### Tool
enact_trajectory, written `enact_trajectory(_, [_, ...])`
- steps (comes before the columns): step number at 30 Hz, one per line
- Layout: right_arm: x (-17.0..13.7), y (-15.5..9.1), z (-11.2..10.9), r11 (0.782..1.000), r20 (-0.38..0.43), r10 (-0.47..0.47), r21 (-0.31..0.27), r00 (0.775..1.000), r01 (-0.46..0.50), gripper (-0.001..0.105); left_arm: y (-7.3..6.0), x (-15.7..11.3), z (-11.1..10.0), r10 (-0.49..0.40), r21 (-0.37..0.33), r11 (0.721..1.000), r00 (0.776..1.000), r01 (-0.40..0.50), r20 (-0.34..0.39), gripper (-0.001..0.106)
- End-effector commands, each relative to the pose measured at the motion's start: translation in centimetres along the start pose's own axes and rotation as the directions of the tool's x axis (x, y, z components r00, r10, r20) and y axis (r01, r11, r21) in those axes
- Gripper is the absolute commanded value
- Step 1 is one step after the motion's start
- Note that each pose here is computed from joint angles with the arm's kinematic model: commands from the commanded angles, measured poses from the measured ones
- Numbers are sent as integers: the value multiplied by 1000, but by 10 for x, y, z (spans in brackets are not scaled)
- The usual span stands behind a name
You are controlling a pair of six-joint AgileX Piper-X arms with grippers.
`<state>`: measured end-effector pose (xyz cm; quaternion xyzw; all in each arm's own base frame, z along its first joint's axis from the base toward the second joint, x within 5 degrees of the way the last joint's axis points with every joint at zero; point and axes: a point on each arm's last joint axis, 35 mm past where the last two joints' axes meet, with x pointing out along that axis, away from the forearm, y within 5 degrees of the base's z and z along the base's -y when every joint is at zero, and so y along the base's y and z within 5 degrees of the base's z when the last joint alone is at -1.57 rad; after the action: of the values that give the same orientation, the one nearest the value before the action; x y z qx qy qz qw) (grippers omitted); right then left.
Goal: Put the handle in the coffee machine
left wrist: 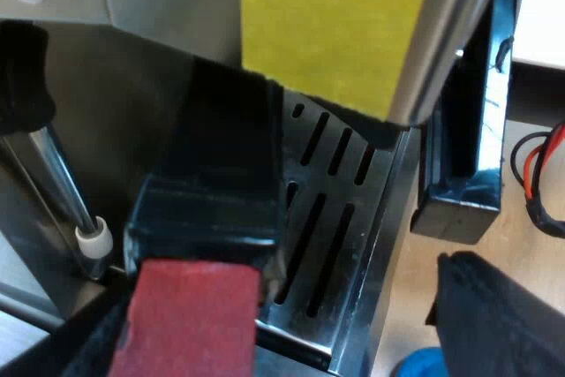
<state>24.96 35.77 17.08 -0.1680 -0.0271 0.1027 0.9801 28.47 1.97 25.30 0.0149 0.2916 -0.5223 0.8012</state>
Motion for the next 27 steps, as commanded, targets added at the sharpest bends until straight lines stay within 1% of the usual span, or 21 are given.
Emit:
enact_trajectory(1, [2, -5, 13, 999, 51, -11, 32, 999, 10, 39, -5, -2, 10, -22, 46, 999, 999, 20, 44, 65])
enact_trajectory(8, [2, -5, 13, 999, 52, -12, 33, 999, 10, 39, -2, -2, 10, 28, 61, 998, 1000, -28, 5, 65])
enact_trajectory(12, [2, -5, 13, 999, 52, -12, 33, 999, 10, 39, 1, -2, 12, 45, 41, 998, 999, -45, 13, 65])
enact_trajectory(19, [2, -5, 13, 999, 52, -12, 33, 999, 10, 39, 3, -3, 15, 63, 62, 996, 998, -64, 22, 65])
enact_trajectory(20, [2, -5, 13, 999, 52, -12, 33, 999, 10, 39, 5, -3, 15, 92, 66, 994, 996, -92, 5, 65])
enact_trajectory(22, [2, -5, 13, 999, 52, -12, 33, 999, 10, 39, 7, -3, 15, 120, 61, 991, 993, -119, -14, 65])
enact_trajectory(27, [2, -5, 13, 999, 52, -12, 33, 999, 10, 39, 8, -3, 15, 127, 56, 990, 992, -126, -14, 65])
